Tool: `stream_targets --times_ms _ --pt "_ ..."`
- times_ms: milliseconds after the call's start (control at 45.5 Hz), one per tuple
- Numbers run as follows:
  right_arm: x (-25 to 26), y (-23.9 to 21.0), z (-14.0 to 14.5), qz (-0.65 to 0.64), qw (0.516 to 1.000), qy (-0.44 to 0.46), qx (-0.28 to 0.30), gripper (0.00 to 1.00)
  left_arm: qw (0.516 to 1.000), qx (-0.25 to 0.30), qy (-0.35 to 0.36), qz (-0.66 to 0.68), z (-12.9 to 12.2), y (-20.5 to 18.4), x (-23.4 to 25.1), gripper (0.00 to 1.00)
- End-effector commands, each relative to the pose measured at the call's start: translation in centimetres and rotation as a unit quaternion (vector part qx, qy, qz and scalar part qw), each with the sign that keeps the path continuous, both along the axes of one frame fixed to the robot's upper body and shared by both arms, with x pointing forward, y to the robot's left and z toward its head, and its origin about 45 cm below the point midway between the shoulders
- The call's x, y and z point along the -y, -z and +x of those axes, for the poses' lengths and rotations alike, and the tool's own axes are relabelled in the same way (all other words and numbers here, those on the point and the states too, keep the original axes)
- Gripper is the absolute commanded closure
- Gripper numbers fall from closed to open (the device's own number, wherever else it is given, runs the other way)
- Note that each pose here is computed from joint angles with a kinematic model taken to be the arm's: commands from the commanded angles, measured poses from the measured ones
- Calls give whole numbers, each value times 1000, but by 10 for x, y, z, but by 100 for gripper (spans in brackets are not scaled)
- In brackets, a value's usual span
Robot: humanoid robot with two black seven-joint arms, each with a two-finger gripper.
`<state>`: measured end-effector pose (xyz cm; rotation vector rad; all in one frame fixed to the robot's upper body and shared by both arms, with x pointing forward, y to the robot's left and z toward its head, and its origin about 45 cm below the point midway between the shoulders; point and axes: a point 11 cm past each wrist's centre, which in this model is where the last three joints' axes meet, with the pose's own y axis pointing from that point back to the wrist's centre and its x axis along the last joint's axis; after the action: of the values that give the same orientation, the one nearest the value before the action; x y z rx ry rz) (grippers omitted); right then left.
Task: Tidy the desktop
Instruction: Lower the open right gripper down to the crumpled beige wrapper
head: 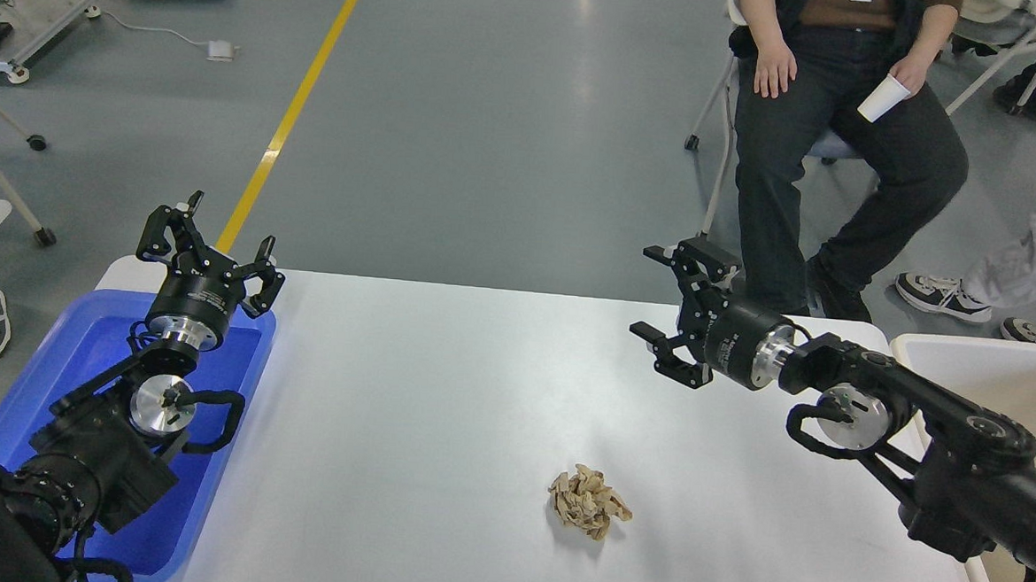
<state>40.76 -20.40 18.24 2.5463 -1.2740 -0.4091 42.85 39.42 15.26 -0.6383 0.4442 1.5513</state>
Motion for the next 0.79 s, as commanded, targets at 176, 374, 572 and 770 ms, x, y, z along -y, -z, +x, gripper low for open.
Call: stream_targets --times_ms 176,374,572,770 --pt "-31 60 -67 -214 954 -204 38 0 1000 0 0 0 0 0 0 0" --pt "-36 83 -81 -307 908 -273 84 0 1000 0 0 0 0 0 0 0" --pt "-36 84 -82 -341 883 -304 107 0 1000 0 0 0 0 0 0 0" --pt "-35 81 -78 -378 854 -335 125 0 1000 1 0 0 0 -1 0 0"
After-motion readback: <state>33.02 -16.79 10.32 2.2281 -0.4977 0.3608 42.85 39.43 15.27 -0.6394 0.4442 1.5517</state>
